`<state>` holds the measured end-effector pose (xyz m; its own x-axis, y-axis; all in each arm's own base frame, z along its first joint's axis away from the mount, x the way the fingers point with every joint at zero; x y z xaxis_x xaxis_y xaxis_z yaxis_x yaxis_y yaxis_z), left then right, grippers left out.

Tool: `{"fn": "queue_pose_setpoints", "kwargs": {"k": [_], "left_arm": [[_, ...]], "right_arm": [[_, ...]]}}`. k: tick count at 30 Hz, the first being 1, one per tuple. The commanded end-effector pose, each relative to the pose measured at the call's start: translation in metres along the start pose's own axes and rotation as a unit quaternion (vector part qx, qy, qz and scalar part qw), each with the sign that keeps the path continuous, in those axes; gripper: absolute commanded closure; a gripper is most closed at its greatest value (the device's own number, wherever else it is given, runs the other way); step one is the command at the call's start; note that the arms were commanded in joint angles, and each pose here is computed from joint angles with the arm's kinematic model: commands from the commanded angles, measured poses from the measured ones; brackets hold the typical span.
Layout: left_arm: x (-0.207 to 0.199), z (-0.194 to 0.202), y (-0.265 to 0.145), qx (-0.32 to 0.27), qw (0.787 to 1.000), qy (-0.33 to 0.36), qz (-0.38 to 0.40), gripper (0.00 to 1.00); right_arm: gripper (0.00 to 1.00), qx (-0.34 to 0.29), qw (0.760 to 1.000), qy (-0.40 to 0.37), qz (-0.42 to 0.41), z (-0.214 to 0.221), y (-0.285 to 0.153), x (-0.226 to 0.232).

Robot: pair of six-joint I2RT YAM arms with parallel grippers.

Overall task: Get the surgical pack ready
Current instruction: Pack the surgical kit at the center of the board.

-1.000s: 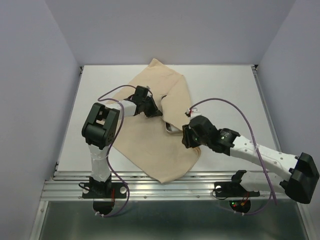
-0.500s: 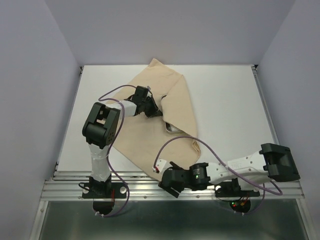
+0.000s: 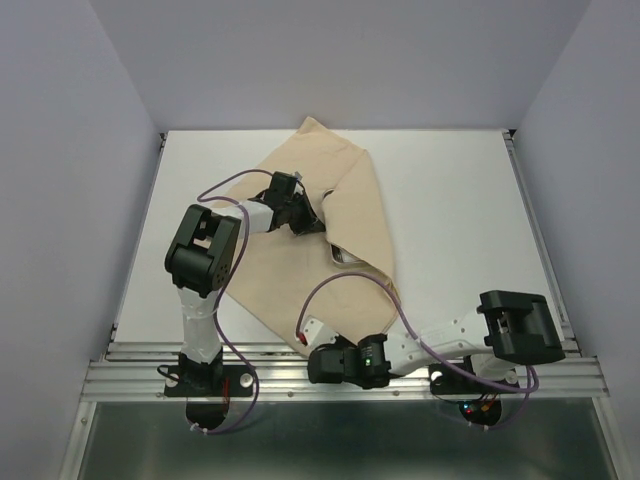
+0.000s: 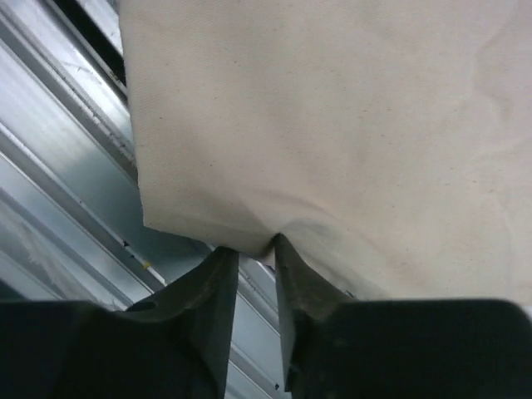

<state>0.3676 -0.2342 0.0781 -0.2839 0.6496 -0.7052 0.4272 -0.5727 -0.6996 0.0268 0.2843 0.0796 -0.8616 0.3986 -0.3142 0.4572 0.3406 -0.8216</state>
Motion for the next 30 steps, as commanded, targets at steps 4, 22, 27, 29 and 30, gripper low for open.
{"fn": "queue_pose_setpoints", "kwargs": {"k": [4,22,27,29,30], "left_arm": [[0.024,0.012,0.01,0.023,0.999,0.001,-0.047,1.0],[0.034,0.017,0.014,0.035,0.998,-0.003,-0.06,1.0],[0.037,0.019,0.014,0.04,0.997,-0.004,-0.063,1.0],[0.039,0.02,0.015,0.041,0.997,-0.004,-0.065,1.0],[0.04,0.02,0.015,0.043,0.997,-0.004,-0.065,1.0]], "right_arm": [[0.99,-0.05,0.996,0.029,0.071,-0.023,-0.017,-0.019],[0.99,-0.205,0.956,0.108,0.182,-0.093,-0.084,-0.103],[0.99,-0.265,0.934,0.123,0.206,-0.124,-0.096,-0.148],[0.99,-0.275,0.928,0.114,0.223,-0.129,-0.096,-0.171],[0.99,-0.283,0.925,0.113,0.228,-0.133,-0.096,-0.178]]}}
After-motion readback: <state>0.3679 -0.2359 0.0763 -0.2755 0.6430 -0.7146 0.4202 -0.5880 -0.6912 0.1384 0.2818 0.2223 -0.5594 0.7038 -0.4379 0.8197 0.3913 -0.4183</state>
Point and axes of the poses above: each gripper's point midway between its finger pads, its own y axis out along the fingers, its own x axis along the line the jaws close on, z = x × y, the point moved 7 cm from there along -y, back along the fingers, and after that the axes turned 13 degrees about -y, right-handed, at the moved point
